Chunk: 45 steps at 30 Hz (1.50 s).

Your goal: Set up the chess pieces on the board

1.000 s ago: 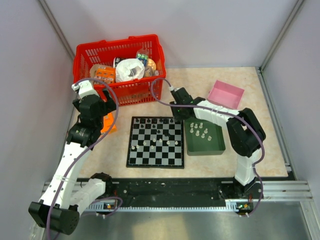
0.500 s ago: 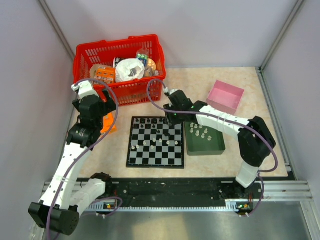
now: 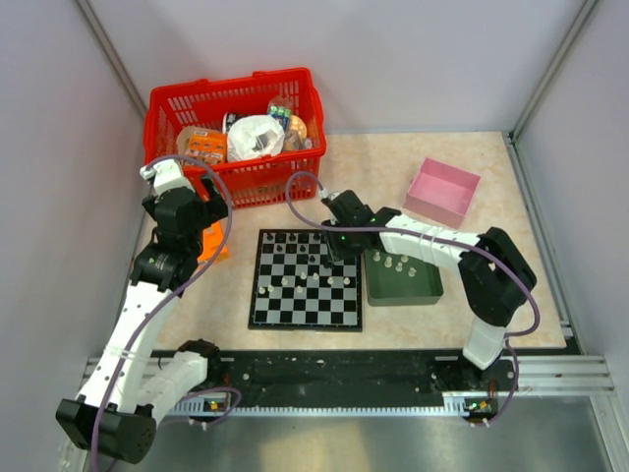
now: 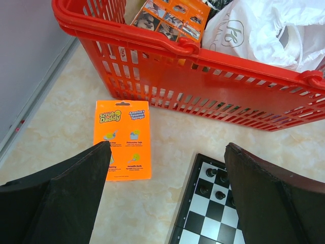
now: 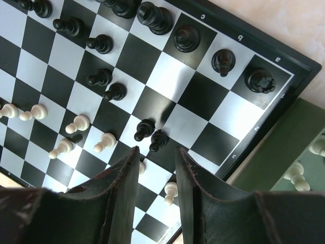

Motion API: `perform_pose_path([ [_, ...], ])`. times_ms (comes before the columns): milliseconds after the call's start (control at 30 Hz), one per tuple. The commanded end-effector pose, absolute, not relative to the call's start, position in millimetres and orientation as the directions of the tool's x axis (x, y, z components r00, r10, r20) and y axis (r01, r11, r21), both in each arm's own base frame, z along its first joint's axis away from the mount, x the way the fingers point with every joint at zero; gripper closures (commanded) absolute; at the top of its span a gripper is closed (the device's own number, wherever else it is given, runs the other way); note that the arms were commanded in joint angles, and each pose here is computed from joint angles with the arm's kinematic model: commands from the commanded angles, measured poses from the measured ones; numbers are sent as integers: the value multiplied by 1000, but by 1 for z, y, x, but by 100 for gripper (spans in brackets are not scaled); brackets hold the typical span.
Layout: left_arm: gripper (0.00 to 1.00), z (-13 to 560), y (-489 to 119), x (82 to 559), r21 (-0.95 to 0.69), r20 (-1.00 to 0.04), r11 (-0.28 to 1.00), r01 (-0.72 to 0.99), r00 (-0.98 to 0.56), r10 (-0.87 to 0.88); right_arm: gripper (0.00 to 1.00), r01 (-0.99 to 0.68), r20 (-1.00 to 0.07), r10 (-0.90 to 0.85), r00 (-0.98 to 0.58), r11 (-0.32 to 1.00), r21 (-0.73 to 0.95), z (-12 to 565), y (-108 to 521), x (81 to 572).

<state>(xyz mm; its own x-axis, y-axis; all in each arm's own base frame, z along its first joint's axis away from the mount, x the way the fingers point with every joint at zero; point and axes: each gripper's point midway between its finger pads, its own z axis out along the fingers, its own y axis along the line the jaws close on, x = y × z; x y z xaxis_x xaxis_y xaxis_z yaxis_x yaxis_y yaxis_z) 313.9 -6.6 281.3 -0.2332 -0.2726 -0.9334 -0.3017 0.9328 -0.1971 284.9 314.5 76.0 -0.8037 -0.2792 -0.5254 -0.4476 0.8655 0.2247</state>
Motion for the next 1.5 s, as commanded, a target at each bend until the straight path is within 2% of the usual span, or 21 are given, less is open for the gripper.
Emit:
perform_pose_path([
  [0, 1, 294, -6, 316, -230, -941, 929, -291, -176, -288, 66, -472, -526, -291, -799, 846, 248, 73, 331, 281],
  [767, 1, 298, -6, 317, -232, -944, 929, -288, -166, -287, 76, -472, -499, -314, -808, 852, 228, 59, 329, 278],
  [933, 1, 298, -7, 318, -232, -943, 931, -283, -169, -287, 83, -464, -505, -311, -805, 861, 210, 58, 326, 281],
  [1067, 1, 298, -8, 320, -233, -943, 932, -279, -171, -287, 90, -440, -534, -301, -790, 885, 151, 61, 317, 293],
  [1467, 1, 297, -9, 318, -241, -940, 930, -276, -172, -294, 91, -319, -578, -219, -786, 944, 77, 61, 277, 337],
])
